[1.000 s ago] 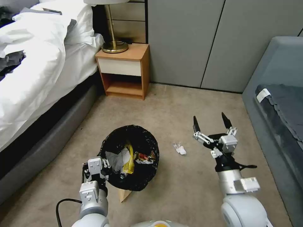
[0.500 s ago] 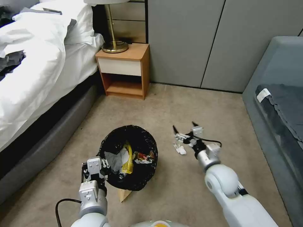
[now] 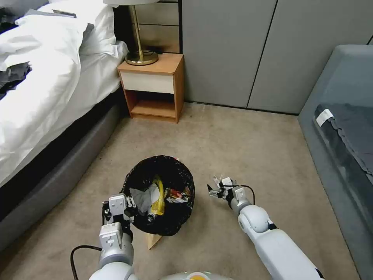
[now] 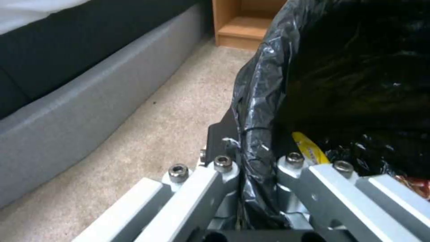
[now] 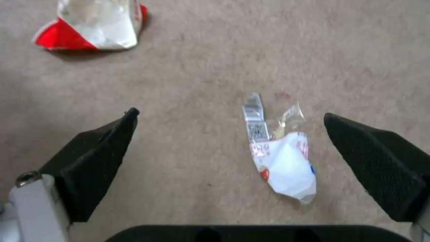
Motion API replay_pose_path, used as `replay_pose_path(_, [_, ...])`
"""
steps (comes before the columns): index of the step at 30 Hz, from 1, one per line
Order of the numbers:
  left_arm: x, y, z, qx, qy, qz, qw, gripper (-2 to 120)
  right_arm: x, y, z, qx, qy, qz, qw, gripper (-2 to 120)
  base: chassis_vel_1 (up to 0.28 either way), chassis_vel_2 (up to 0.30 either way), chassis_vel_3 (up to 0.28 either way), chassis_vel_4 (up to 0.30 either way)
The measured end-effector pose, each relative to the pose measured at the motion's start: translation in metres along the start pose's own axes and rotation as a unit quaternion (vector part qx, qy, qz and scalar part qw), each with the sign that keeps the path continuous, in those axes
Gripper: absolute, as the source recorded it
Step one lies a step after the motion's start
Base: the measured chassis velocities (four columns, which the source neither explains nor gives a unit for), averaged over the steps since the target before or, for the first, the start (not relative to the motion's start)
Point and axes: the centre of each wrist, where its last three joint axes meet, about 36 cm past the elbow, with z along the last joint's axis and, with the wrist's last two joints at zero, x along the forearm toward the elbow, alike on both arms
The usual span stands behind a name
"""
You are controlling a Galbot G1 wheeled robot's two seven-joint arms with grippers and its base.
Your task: Pick up the trash bin, then pick up the garbage from the floor and place it into the trash bin.
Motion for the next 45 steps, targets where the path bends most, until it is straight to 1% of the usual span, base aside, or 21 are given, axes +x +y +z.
replay_pose_path(6, [0.003,-0.002,0.001,-0.001,0.002,0.001,1.0,3,-0.018,-0.012,0.017,-0.02,0.019,0.012,1.0,100,0.0,0.0,0.0,0.0])
replay_pose_path(10, [0.005,0.0,0.001,-0.002,0.002,0.0,1.0,3,-0.026,-0.017,0.028,-0.022,0.027,0.019,0.999,100,0.0,0.0,0.0,0.0])
replay_pose_path(17, [0.008,0.0,0.002,-0.003,0.003,-0.001,1.0,3,-0.036,-0.02,0.035,-0.022,0.034,0.024,0.999,100,0.0,0.0,0.0,0.0])
replay_pose_path(26, [0.01,0.001,0.0,-0.002,0.0,-0.002,1.0,3,-0.044,-0.024,0.037,-0.019,0.034,0.028,0.999,100,0.0,0.0,0.0,0.0])
replay_pose_path(28, [0.011,0.0,0.001,-0.002,0.001,-0.003,1.0,3,-0.046,-0.024,0.039,-0.017,0.033,0.029,0.999,91,0.0,0.0,0.0,0.0])
replay_pose_path(29, [0.011,0.0,0.001,-0.003,0.001,-0.002,1.0,3,-0.047,-0.025,0.04,-0.016,0.032,0.03,0.999,88,0.0,0.0,0.0,0.0])
replay_pose_path(30, [0.011,0.0,0.001,-0.003,0.001,-0.002,1.0,3,-0.047,-0.025,0.04,-0.016,0.032,0.03,0.999,88,0.0,0.0,0.0,0.0])
replay_pose_path(33, [0.01,-0.001,0.002,-0.003,0.002,-0.002,1.0,3,-0.049,-0.025,0.042,-0.011,0.032,0.032,0.999,75,0.0,0.0,0.0,0.0])
replay_pose_path(34, [0.01,-0.001,0.002,-0.003,0.002,-0.002,1.0,3,-0.049,-0.025,0.042,-0.011,0.032,0.032,0.999,75,0.0,0.0,0.0,0.0])
replay_pose_path(35, [0.01,-0.001,0.002,-0.003,0.001,-0.002,1.0,3,-0.05,-0.026,0.043,-0.009,0.031,0.033,0.999,68,0.0,0.0,0.0,0.0])
replay_pose_path(37, [0.01,-0.002,0.002,-0.003,0.0,-0.002,1.0,3,-0.052,-0.027,0.043,-0.007,0.031,0.035,0.999,59,0.0,0.0,0.0,0.0])
replay_pose_path(38, [0.01,-0.002,0.002,-0.003,0.0,-0.002,1.0,3,-0.052,-0.027,0.043,-0.007,0.031,0.035,0.999,59,0.0,0.0,0.0,0.0])
replay_pose_path(41, [0.01,-0.002,0.002,-0.003,0.002,-0.002,1.0,3,-0.056,-0.03,0.048,-0.004,0.035,0.039,0.999,44,0.0,0.0,0.0,0.0])
replay_pose_path(42, [0.01,-0.002,0.002,-0.003,0.002,-0.002,1.0,3,-0.056,-0.03,0.048,-0.004,0.035,0.039,0.999,44,0.0,0.0,0.0,0.0])
replay_pose_path(44, [0.011,-0.001,0.003,-0.004,0.003,-0.002,1.0,3,-0.06,-0.032,0.052,-0.001,0.035,0.043,0.998,33,0.0,0.0,0.0,0.0])
replay_pose_path(45, [0.011,-0.001,0.003,-0.004,0.003,-0.002,1.0,3,-0.06,-0.032,0.052,-0.001,0.035,0.043,0.998,33,0.0,0.0,0.0,0.0])
